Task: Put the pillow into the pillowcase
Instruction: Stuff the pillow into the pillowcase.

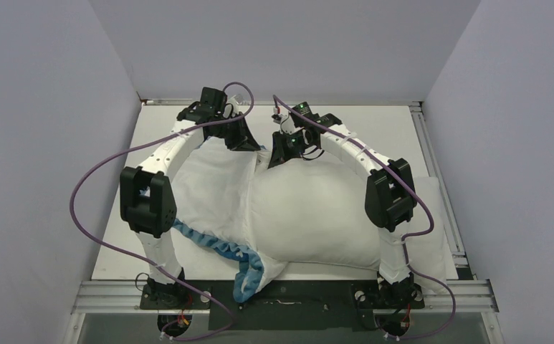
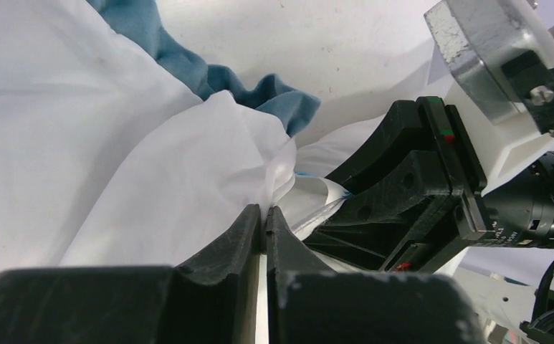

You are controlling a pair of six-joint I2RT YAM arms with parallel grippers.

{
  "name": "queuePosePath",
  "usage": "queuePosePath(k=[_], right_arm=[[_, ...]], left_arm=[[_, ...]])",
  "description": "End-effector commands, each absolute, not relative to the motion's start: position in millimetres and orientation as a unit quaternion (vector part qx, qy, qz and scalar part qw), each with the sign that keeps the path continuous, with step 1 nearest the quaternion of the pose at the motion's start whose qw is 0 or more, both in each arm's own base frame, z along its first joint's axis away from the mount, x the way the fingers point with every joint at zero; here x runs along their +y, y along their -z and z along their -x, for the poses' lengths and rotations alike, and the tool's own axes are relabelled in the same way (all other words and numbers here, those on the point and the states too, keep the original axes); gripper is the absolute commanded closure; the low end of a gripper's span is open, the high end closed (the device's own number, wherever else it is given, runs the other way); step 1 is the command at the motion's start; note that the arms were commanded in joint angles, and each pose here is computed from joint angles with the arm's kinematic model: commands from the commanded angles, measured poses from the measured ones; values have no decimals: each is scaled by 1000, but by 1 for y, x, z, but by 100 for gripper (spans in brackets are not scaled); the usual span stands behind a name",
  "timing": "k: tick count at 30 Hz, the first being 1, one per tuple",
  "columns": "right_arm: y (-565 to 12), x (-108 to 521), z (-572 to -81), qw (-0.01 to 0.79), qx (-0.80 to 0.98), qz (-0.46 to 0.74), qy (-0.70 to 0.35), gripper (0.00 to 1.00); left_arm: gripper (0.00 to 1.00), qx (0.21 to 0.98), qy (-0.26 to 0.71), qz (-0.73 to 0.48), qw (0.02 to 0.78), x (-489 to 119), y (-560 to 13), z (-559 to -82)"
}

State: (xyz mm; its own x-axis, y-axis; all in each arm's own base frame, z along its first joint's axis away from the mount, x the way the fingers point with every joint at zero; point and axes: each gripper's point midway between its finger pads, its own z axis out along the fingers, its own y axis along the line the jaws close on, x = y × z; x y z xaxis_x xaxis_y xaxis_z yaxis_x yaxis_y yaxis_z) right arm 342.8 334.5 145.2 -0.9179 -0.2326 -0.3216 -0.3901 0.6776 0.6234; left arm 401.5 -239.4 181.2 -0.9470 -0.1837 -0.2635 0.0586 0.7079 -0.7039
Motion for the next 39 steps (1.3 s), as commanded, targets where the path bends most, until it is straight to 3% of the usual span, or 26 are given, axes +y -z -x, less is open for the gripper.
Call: queuePosePath(k=[1, 16, 21, 27, 28, 30, 32, 35, 39], right_arm=[[-140, 304, -324, 69, 932, 160, -319, 95], [-141, 297, -287, 13, 927, 193, -320, 95], [-137, 288, -272, -8, 929, 203, -309, 95], [-132, 302, -267, -15, 926, 206, -315, 95], [-132, 303, -268, -14, 927, 203, -316, 95], [-129, 303, -271, -12, 929, 198, -312, 95], [-128, 301, -274, -9, 931, 191, -309, 95], [-126, 300, -277, -7, 933, 185, -309, 95], [-125, 300, -277, -7, 933, 184, -309, 95]], left_arm=[[100, 902, 321, 45, 285, -207, -235, -431], [100, 921, 143, 119, 343, -136, -221, -437], [100, 921, 147, 122, 341, -133, -217, -437], [100, 904, 283, 59, 314, -192, -225, -427], [93, 905, 294, 47, 302, -201, -225, -421], [63, 914, 292, 17, 281, -212, -219, -407], [43, 924, 283, -11, 256, -219, -207, -388], [31, 932, 274, -49, 231, -227, -195, -358], [28, 946, 232, -78, 212, -226, -174, -334]])
